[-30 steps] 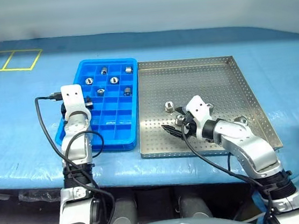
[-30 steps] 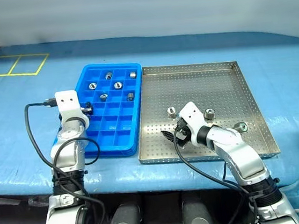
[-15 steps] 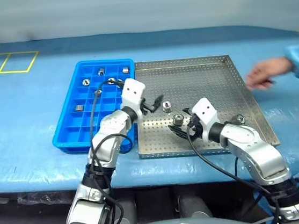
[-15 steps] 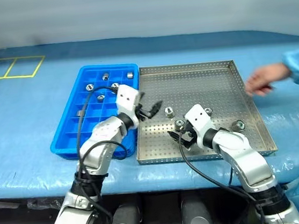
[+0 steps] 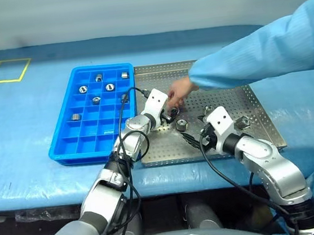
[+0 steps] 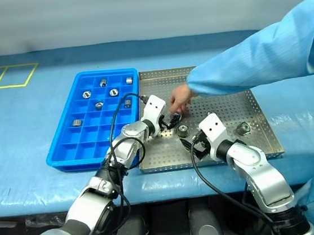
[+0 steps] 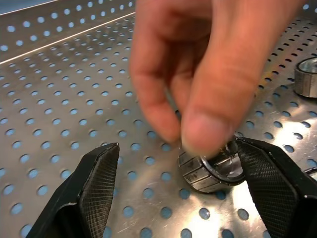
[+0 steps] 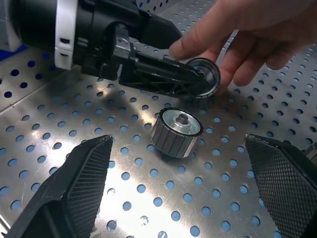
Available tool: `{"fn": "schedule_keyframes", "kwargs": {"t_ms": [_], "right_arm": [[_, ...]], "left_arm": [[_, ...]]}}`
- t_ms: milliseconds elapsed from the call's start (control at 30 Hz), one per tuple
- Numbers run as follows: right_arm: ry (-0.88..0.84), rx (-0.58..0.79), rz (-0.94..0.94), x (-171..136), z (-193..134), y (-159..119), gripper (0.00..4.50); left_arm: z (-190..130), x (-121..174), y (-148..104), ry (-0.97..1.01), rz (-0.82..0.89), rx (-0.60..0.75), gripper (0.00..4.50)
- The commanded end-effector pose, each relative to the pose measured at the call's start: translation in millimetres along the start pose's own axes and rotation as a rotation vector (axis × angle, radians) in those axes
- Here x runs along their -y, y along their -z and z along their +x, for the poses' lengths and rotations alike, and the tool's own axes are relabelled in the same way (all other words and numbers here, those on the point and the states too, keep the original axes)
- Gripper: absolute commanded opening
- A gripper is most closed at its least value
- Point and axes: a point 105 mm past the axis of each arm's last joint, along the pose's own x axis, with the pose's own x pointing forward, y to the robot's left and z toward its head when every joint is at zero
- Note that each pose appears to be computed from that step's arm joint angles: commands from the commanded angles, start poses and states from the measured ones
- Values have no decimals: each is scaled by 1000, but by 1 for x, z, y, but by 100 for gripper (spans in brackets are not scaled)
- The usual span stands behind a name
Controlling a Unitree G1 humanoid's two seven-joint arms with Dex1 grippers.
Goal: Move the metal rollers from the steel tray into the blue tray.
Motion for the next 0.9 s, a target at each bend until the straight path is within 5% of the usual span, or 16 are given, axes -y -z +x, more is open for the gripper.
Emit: {"fn": "schedule_keyframes", "kwargs": {"t_ms": [33, 900], "right_arm": [[23, 34, -15, 2, -5, -9, 450], [26, 35, -34, 6, -5, -12, 450]], "left_arm": [[0, -2, 10, -7, -6, -27, 404], [-12, -12, -11, -20, -17, 67, 404]]}}
